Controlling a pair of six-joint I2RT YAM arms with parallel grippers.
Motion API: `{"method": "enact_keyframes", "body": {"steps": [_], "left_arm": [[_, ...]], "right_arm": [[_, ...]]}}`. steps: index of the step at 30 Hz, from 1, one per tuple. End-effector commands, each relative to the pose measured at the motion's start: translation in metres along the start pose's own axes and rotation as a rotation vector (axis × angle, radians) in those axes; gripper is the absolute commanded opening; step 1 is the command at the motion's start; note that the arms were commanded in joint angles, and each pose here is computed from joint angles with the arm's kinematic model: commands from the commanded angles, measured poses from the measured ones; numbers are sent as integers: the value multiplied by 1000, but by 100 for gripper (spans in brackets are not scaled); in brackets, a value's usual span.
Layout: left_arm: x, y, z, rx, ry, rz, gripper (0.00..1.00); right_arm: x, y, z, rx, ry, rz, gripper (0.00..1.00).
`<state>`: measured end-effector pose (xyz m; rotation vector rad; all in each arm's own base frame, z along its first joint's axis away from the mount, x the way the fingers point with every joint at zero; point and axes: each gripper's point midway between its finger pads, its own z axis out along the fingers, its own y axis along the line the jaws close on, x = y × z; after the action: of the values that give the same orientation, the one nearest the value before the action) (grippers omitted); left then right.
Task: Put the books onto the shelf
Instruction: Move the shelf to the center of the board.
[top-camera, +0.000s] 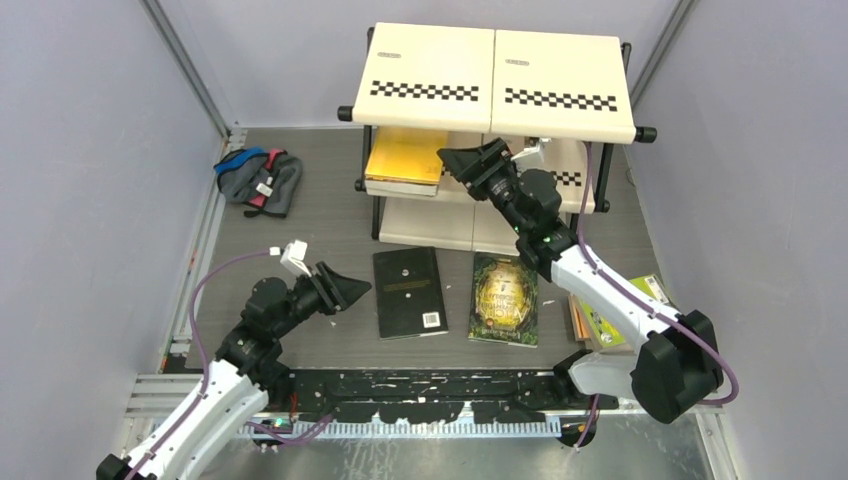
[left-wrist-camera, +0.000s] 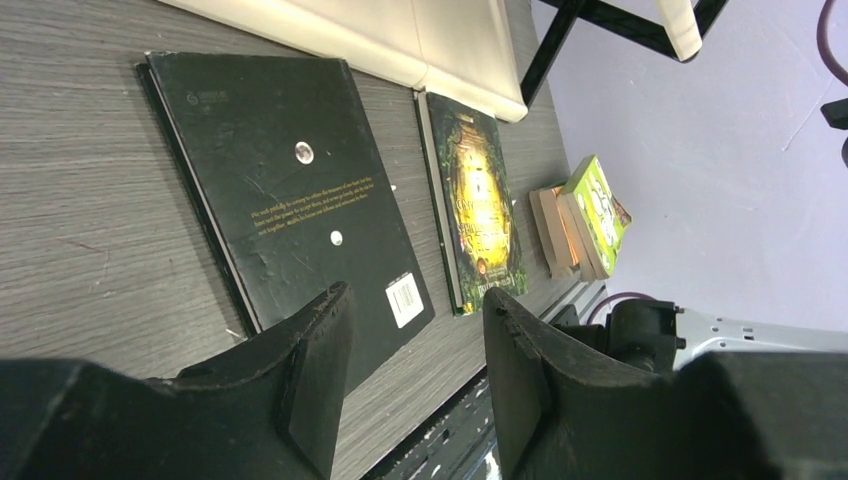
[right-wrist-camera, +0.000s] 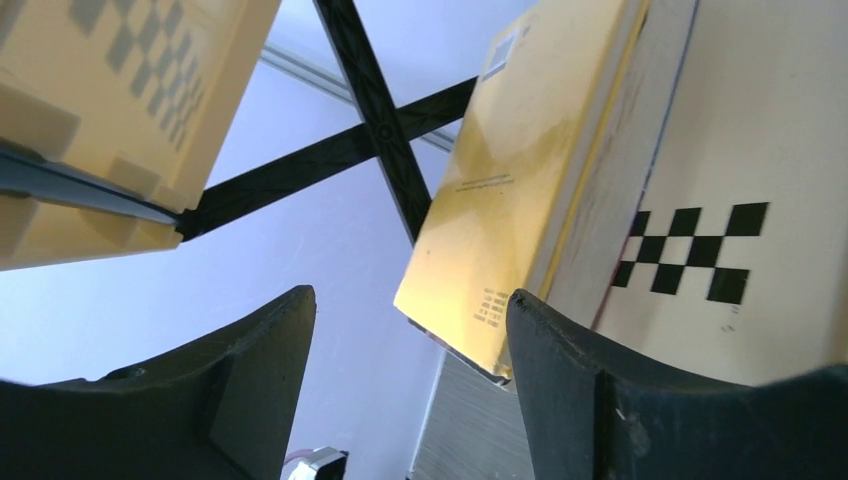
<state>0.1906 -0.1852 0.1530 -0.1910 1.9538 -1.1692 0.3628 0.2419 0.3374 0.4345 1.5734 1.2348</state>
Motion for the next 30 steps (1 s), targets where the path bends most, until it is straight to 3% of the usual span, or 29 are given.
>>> {"method": "enact_keyframes", "body": {"steps": [1, 18, 30], "left_arm": [[-25, -32, -1, 95, -71, 62, 51], [-30, -38, 1, 106, -74, 78, 51], [-32, -41, -1, 110, -79, 85, 51]], "right_arm": [[-37, 42, -6, -147, -134, 69, 75], [-35, 16, -29, -81, -178, 161, 74], [-41, -17, -80, 27, -268, 162, 74]]}}
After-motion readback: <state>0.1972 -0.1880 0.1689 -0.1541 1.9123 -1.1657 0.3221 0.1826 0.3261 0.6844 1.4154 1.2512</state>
